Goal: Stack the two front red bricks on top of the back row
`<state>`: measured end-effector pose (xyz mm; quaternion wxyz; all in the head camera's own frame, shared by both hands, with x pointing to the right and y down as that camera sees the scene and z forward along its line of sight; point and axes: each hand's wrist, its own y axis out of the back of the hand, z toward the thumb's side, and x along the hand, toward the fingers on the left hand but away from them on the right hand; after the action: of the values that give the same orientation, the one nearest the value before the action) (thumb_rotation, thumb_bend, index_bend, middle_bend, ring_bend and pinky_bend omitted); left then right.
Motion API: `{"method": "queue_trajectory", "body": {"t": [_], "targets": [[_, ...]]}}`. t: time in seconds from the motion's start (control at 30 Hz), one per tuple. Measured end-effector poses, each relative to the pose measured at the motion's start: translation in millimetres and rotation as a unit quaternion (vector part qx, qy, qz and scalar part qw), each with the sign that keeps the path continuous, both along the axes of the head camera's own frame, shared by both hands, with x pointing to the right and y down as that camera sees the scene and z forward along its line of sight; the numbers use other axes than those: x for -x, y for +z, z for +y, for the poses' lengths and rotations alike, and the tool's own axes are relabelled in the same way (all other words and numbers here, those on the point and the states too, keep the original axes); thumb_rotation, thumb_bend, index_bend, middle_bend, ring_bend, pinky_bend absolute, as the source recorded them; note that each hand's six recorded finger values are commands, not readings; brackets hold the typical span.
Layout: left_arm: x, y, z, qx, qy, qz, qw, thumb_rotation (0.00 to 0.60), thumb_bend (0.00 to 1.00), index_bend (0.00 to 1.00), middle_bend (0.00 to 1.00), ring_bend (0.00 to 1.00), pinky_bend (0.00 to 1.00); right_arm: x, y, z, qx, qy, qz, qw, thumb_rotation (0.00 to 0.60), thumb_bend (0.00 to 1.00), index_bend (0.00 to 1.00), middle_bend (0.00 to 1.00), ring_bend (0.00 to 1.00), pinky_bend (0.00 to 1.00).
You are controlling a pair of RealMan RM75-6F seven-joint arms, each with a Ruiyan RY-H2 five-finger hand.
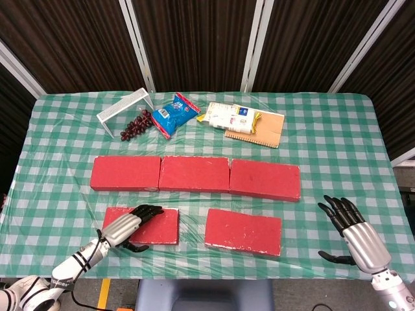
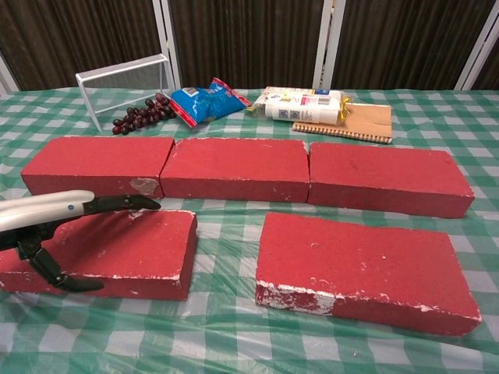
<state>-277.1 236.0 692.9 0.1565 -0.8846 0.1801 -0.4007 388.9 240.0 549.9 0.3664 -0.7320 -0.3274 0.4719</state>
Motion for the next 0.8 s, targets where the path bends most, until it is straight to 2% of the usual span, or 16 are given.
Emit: {"method": "queue_trajectory", "body": {"t": [0.33,0.47,0.53,0.6,0.67,0.73,0.8], "targets": [[6.4,6.7,-5.1,-0.016,0.002,-0.019,0.9997,0.600,0.28,0.00,0.00,0.00,0.00,0.6,0.7,0.4,0.001,0.000,0.001,1.0000,0.600,0.11,0.00,0.00,0.00,0.00],[9.4,10.3,-3.7,-0.012,0.007,-0.032,0.9994,0.600,0.28,0.00,0.00,0.00,0.03,0.8,1.2,0.4,0.001,0.000,0.003,1.0000,0.600,0.11,0.00,0.00,0.00,0.00],[11.7,12.6,-3.2,-0.008,0.010,-0.041,0.9991,0.600,0.27,0.00,0.00,0.00,0.09,0.9,1.4,0.4,0.001,0.000,0.003,1.0000,0.600,0.11,0.00,0.00,0.00,0.00],[13.3,13.6,-3.9,-0.009,0.011,-0.048,0.9988,0.600,0.27,0.00,0.04,0.04,0.21,1.0,1.9,0.5,0.002,0.000,0.004,1.0000,0.600,0.11,0.00,0.00,0.00,0.00],[13.8,13.0,-5.5,-0.014,0.009,-0.049,0.9987,0.600,0.27,0.01,0.16,0.13,0.34,1.0,2.1,0.4,0.003,0.000,0.004,1.0000,0.600,0.11,0.00,0.00,0.00,0.00],[14.1,11.5,-7.8,-0.022,0.004,-0.047,0.9986,0.600,0.28,0.08,0.30,0.25,0.48,1.0,2.5,0.4,0.003,0.000,0.005,1.0000,0.600,0.11,0.00,0.00,0.00,0.00],[14.7,9.8,-10.3,-0.032,0.001,-0.046,0.9984,0.600,0.29,0.14,0.37,0.34,0.58,1.0,3.1,0.2,0.004,0.000,0.006,1.0000,0.600,0.11,0.00,0.00,0.00,0.00]]}}
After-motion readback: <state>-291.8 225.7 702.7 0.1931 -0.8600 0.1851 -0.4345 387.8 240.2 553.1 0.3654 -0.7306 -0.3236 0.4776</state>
